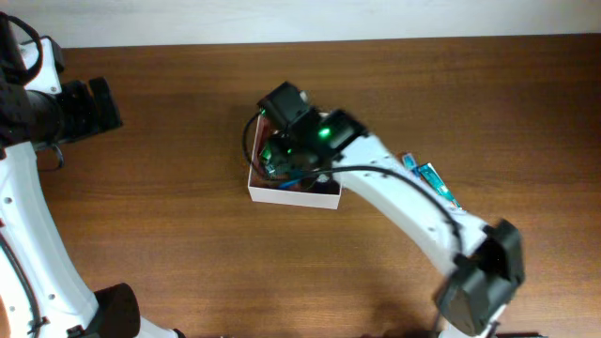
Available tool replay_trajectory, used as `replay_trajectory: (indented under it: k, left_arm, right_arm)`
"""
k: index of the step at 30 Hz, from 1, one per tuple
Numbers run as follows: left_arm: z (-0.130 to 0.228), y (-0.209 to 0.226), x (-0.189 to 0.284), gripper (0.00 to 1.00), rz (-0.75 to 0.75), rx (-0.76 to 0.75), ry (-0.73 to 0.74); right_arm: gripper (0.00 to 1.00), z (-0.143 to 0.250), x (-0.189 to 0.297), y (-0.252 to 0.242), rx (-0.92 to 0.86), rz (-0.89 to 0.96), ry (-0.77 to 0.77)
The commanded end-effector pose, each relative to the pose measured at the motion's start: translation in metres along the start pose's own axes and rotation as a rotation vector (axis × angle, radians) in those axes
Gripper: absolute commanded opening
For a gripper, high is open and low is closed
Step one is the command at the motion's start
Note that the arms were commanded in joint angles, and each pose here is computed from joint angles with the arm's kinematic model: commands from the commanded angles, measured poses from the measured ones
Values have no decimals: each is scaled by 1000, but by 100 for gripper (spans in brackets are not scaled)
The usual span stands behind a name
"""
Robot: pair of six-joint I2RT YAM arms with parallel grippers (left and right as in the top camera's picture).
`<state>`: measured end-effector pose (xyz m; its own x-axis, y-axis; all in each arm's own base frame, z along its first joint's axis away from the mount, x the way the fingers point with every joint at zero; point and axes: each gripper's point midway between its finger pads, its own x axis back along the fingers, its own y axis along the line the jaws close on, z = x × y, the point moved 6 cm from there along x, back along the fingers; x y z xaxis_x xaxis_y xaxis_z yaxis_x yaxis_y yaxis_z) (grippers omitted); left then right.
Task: Pack container
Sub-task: 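Carry the razor into the white box, release, and withdraw, then grasp the blue-white toothbrush with the right gripper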
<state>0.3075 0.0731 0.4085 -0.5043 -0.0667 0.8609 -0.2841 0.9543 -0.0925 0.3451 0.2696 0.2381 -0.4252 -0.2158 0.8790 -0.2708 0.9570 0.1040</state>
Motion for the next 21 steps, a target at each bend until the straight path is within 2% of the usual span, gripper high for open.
replay_trajectory:
  k: [1,3,5,9,14,18,21]
  left_arm:
    - [-1,1,2,99,-2,16,-11]
    - [-1,1,2,99,-2,16,-11]
    - [-1,1,2,99,-2,16,-11]
    - [-1,1,2,99,-2,16,-11]
    - [-1,1,2,99,-2,16,-11]
    - [-1,1,2,99,-2,16,-11]
    - [-1,1,2,99,-2,16,-11]
  right_arm:
    - [46,-31,96,-37,-73,-9,-174]
    - [51,-31,117,-66,-129,35,-190]
    - [64,-29,129,-99,-198,92,-190]
    - [66,-20,125,-166,-342,210,-119]
    - [68,8,74,-222,-475,263,76]
    - [69,52,23,-240,-529,280,295]
    - [72,76,-4,-247,-516,293,365]
